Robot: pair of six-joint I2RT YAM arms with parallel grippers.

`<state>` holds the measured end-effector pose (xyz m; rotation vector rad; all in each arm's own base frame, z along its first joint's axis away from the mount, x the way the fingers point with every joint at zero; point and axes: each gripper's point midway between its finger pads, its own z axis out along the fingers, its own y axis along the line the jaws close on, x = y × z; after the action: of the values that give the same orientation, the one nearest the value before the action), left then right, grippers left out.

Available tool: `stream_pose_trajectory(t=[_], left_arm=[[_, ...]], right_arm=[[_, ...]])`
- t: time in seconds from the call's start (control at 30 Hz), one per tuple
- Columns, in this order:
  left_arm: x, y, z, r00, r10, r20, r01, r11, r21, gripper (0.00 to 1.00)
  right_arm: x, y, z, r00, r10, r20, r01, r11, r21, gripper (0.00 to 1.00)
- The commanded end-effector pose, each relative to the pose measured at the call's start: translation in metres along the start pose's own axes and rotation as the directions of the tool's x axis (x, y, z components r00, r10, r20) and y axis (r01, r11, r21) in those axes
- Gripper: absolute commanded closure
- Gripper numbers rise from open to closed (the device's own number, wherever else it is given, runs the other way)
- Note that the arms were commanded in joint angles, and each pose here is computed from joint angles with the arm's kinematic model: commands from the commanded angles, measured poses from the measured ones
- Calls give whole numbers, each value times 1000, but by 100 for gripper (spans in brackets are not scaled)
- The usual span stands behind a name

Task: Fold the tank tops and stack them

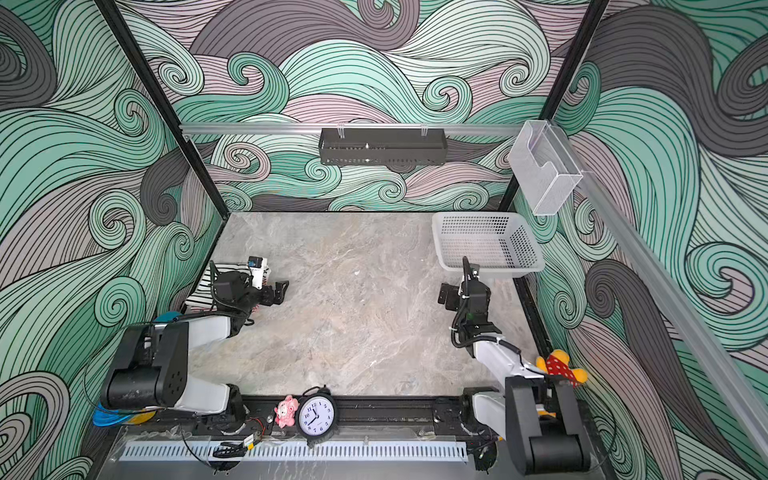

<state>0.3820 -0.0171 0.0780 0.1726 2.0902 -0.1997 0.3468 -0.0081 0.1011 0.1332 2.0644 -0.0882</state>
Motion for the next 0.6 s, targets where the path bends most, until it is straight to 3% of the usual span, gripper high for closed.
stream_pose_trajectory(t=[0.0, 0.13, 0.37, 0.57], left_arm=[[-23, 17, 4, 999, -13, 47, 17, 996, -84, 1], [-15, 31, 4, 994, -40, 98, 56, 984, -167, 1], [-14, 32, 5, 995, -46, 86, 61, 984, -170, 1], [-13, 32, 5, 996, -48, 79, 61, 984, -169, 2]], right_arm=[[-27, 4, 8, 993, -45, 112, 47, 999, -9, 1], [-32, 5, 22, 991, -55, 125, 55, 998, -2, 1], [-20, 9, 48, 988, -75, 136, 79, 997, -27, 1], [-16, 10, 49, 989, -73, 130, 80, 996, -47, 0]])
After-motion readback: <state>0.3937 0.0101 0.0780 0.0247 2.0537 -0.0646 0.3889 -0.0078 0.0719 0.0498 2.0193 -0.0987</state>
